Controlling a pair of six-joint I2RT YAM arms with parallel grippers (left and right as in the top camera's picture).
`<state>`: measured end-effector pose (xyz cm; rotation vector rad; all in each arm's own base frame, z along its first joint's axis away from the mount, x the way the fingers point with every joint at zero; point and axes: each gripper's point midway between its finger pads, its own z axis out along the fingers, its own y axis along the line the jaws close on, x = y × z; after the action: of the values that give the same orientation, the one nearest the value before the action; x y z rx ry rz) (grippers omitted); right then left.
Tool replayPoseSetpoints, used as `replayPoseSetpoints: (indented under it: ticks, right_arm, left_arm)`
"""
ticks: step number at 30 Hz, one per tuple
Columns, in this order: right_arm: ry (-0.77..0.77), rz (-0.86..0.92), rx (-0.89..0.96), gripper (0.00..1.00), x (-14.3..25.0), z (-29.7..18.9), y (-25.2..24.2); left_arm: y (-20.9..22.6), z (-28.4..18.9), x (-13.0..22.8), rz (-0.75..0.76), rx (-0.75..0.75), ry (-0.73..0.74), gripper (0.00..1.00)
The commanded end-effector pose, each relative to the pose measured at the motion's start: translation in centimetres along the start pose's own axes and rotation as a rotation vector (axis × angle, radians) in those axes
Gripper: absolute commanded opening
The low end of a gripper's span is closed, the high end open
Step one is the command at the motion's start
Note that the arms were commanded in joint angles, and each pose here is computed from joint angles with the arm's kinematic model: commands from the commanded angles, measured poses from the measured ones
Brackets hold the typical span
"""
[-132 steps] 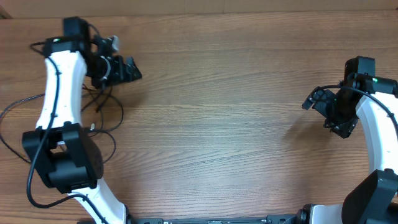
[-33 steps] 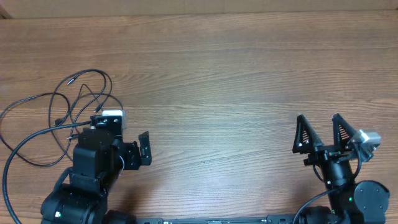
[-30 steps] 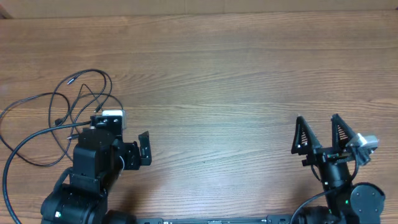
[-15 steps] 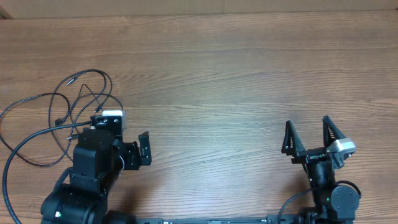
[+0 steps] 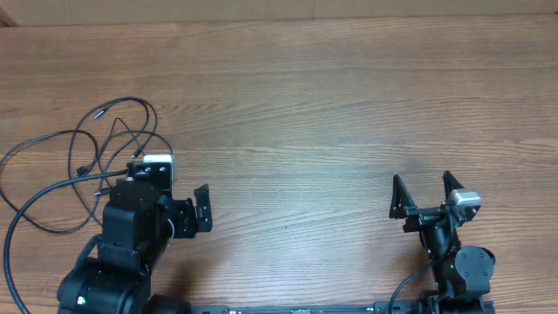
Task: Untangle cables
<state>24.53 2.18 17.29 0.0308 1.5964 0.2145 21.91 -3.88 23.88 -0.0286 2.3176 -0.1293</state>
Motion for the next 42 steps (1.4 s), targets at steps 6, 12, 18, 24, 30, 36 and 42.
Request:
replayPoseSetpoints:
  ticks: [6, 12, 18, 24, 30, 36, 42]
  right_arm:
    - [-0.003, -0.015, 0.01, 1.0, 0.2, 0.0, -0.2]
    - [-0.003, -0.015, 0.01, 1.0, 0.2, 0.0, -0.2]
    - [-0.003, -0.015, 0.01, 1.0, 0.2, 0.0, -0.2]
    - [-0.003, -0.015, 0.01, 1.0, 0.2, 0.0, -0.2]
    - [-0.004, -0.015, 0.01, 1.0, 0.2, 0.0, -0.2]
    - [-0.003, -0.015, 0.01, 1.0, 0.2, 0.0, -0.2]
    - [-0.003, -0.015, 0.01, 1.0, 0.2, 0.0, -0.2]
  left_arm:
    - [0.2, 0.2, 0.1, -0.011, -0.012, 0.001, 1.0]
    - [0.2, 0.2, 0.1, -0.011, -0.012, 0.001, 1.0]
    - [0.2, 0.2, 0.1, -0.011, -0.012, 0.001, 0.99]
    - [0.2, 0.2, 0.1, -0.011, -0.012, 0.001, 1.0]
    - [0.7, 0.4, 1.0, -0.009, -0.016, -0.027, 1.0]
    - [1.3, 4.1, 3.7, -0.092, 0.059, -0.224, 1.0]
    - [1.7, 5.5, 3.2, -0.107, 0.108, -0.506, 0.99]
